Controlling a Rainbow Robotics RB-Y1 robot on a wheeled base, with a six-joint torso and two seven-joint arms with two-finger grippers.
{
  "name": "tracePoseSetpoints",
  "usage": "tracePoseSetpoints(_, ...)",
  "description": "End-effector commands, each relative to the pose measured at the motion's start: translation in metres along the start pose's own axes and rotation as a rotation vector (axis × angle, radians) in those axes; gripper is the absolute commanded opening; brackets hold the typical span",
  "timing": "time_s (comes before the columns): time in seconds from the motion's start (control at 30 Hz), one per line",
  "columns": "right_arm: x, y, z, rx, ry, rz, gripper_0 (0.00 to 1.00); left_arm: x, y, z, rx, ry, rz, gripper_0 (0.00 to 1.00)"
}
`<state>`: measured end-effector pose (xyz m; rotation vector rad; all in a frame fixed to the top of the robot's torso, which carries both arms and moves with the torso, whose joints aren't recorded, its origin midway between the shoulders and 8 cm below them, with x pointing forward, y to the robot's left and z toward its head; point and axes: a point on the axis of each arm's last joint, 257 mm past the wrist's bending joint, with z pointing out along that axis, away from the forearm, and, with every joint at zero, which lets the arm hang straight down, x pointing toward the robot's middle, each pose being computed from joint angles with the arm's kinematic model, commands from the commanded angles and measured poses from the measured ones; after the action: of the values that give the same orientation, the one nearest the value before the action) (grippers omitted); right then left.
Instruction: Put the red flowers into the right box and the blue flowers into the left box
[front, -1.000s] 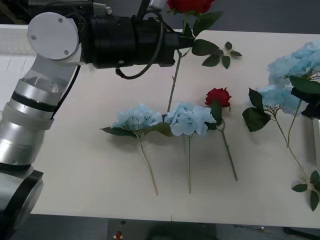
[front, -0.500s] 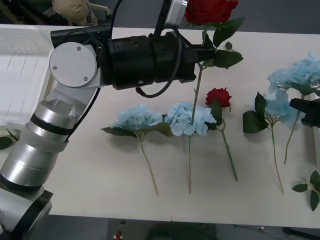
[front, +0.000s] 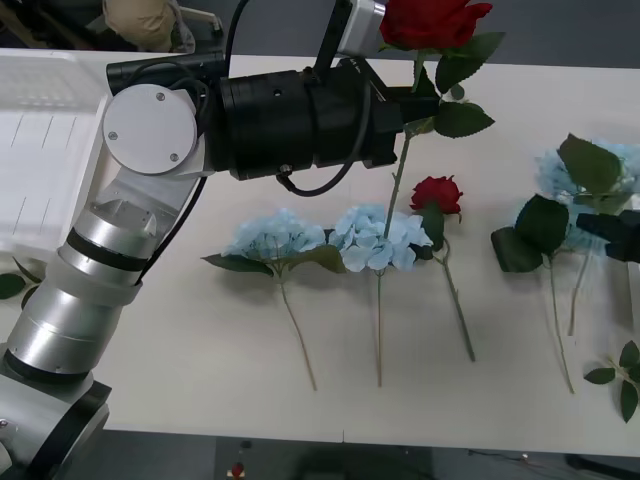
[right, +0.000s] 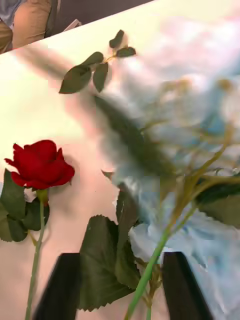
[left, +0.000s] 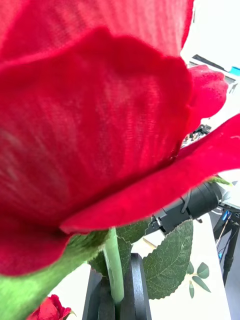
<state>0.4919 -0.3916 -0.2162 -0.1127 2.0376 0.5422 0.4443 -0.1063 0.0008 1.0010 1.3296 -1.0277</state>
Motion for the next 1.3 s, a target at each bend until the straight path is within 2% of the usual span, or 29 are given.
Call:
tracePoseSetpoints(0.03, -0.018, -0.008, -0.007, 0.028, 0.006, -0.049, 0.91, -0.009, -0.021, 0.007, 0.039, -0.016, 0.058, 0.0)
tracePoseSetpoints(0.2, -0.014, -0.012, -0.007, 0.044, 0.022, -0.093, 0.97, -0.014, -0.03, 0.013, 0.058, -0.048, 0.043, 0.0)
tracePoseSetpoints(0.33, -0.015, -0.011, -0.007, 0.039, 0.024, -0.213, 0.98, -0.014, -0.033, 0.016, 0.056, -0.07, 0.019, 0.0)
tracePoseSetpoints(0.6, -0.024, 0.028, -0.01, -0.106, -0.056, -0.407, 0.99, -0.014, -0.034, 0.016, 0.061, -0.077, 0.001, 0.0)
tracePoseSetpoints(0.93, -0.016, 0.101, -0.034, -0.391, -0.172, -0.222, 0.98, -0.016, -0.033, 0.015, 0.062, -0.09, -0.017, 0.0)
tracePoseSetpoints(1.3, -0.01, 0.16, -0.059, -0.641, -0.204, -0.161, 0.99, -0.016, -0.033, 0.015, 0.062, -0.09, -0.017, 0.0)
